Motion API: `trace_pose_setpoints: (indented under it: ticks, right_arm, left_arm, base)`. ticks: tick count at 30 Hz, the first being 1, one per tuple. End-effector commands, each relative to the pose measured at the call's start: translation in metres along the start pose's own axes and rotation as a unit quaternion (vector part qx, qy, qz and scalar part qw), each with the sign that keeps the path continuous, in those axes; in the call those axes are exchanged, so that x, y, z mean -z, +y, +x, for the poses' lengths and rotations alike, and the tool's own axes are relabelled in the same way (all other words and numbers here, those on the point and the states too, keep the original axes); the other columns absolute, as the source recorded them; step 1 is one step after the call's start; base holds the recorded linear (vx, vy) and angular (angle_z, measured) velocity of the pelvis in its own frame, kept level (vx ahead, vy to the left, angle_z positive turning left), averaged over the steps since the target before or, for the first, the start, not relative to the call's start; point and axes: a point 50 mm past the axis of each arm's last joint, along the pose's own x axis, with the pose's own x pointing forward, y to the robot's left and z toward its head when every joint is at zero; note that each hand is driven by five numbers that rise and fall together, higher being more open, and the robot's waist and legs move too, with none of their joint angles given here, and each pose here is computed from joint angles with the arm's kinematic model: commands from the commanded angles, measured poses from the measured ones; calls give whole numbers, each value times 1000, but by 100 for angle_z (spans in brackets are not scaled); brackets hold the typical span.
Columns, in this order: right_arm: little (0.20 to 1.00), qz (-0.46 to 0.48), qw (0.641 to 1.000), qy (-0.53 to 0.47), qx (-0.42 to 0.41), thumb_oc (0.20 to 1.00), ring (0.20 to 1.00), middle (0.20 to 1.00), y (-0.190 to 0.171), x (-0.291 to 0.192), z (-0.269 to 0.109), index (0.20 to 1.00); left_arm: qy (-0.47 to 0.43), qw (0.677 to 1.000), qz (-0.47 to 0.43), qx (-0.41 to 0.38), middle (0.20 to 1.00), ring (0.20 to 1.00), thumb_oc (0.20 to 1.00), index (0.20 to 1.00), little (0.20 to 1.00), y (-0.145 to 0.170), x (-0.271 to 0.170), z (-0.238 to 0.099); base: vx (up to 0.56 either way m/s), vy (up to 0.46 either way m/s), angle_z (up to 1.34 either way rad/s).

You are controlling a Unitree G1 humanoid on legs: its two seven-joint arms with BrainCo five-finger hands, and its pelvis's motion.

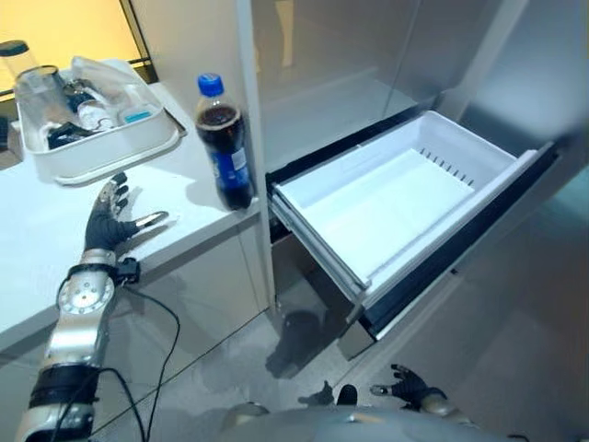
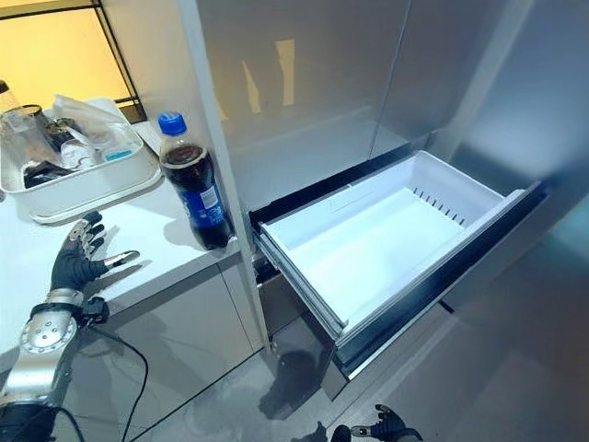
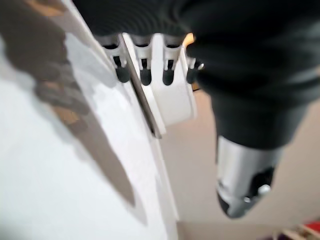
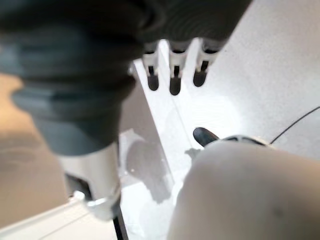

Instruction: Take the drinks into the refrigerator

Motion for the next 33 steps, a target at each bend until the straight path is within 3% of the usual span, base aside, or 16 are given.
trace_pose_setpoints:
  ticks: [1, 6, 33]
  right_arm:
    - [1000, -9, 1000, -18, -12, 1000, 1000, 1000, -1, -21, 5, 1000]
    - [1000, -19, 999, -27, -25, 1000, 1000, 1000, 5, -28, 6, 1000]
    - [1000, -23, 999, -18, -17, 1000, 1000, 1000, 12, -22, 5, 1000]
  left_arm:
    - [-80, 996, -31, 27, 1000, 1000, 1000, 1000, 1000, 8, -34, 11]
    - [-79, 993, -40, 74, 1000, 1000, 1000, 1000, 1000, -1, -37, 14]
    - [-72, 990, -94, 82, 1000, 1000, 1000, 1000, 1000, -99, -40, 64]
  base:
    - [0, 0, 0]
    - [0, 0, 0]
    - [0, 0, 0]
